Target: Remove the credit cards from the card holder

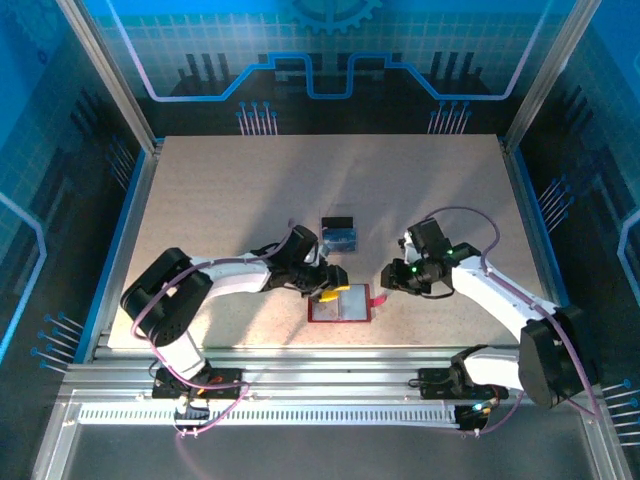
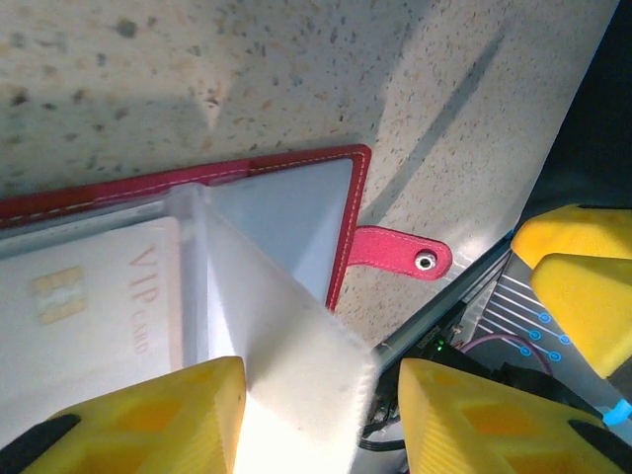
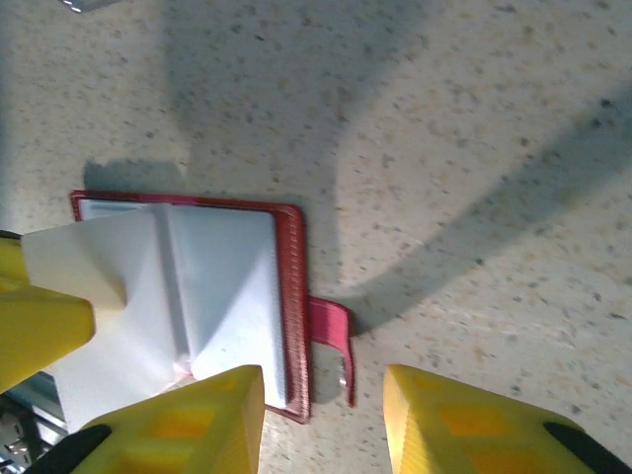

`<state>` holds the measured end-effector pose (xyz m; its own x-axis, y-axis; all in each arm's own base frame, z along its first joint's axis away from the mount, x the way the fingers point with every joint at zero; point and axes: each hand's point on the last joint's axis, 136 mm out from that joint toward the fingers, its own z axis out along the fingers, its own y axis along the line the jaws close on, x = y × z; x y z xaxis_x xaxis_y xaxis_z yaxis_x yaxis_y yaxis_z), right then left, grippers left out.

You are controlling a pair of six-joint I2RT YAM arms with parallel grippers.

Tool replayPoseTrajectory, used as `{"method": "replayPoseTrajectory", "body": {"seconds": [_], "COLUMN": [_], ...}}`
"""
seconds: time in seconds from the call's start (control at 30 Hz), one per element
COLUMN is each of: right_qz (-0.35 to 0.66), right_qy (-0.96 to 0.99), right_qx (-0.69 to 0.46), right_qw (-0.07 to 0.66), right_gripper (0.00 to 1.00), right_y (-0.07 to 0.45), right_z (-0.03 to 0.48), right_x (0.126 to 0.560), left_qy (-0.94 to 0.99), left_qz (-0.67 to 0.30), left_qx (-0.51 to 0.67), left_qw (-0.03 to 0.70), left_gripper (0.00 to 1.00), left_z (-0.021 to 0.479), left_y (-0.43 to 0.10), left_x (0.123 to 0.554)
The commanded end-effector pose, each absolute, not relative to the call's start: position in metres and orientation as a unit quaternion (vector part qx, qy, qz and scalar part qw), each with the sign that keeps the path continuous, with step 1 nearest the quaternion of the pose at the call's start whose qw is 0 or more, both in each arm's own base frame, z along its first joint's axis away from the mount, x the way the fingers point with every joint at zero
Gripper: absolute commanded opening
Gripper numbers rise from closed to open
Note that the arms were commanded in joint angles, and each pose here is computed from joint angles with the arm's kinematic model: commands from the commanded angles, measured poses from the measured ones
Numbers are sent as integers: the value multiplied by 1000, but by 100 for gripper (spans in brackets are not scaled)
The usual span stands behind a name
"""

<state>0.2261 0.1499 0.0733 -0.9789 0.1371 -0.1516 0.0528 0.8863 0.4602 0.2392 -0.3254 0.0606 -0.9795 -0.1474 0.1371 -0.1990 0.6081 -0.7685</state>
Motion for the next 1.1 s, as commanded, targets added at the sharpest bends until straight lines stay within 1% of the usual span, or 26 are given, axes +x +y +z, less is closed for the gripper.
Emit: {"method": "replayPoseTrajectory", "body": {"seconds": [0.0, 0.1, 0.33, 0.67, 0.77, 0.93, 1.07], "right_qz": [225, 239, 268, 281, 287, 298, 306], "right_qy": [971, 968, 961, 957, 956, 952, 950], "right_qx": [49, 50, 53, 56, 56, 54, 52], "right_qw": [71, 62, 46, 39, 37, 38, 39], "right_gripper": [37, 37, 36, 30, 24, 10, 8], "right_y": [141, 145, 156, 161, 163, 168, 172], "right_z": [62, 58, 47, 38, 36, 37, 39], "right_x": [212, 210, 210, 211, 212, 214, 215], "left_qy": [-895, -896, -901, -906, -904, -904, -902], "left_qz": [437, 434, 422, 409, 413, 417, 422], "left_qx": [79, 74, 78, 83, 82, 80, 81], "left_qw": [49, 57, 61, 73, 70, 54, 42], "left_gripper": [48, 51, 54, 55, 54, 54, 55], "left_z": [63, 59, 48, 37, 40, 52, 62], "left_y": [-339, -348, -353, -352, -352, -350, -345], "left_x": [236, 235, 237, 236, 236, 241, 245]}}
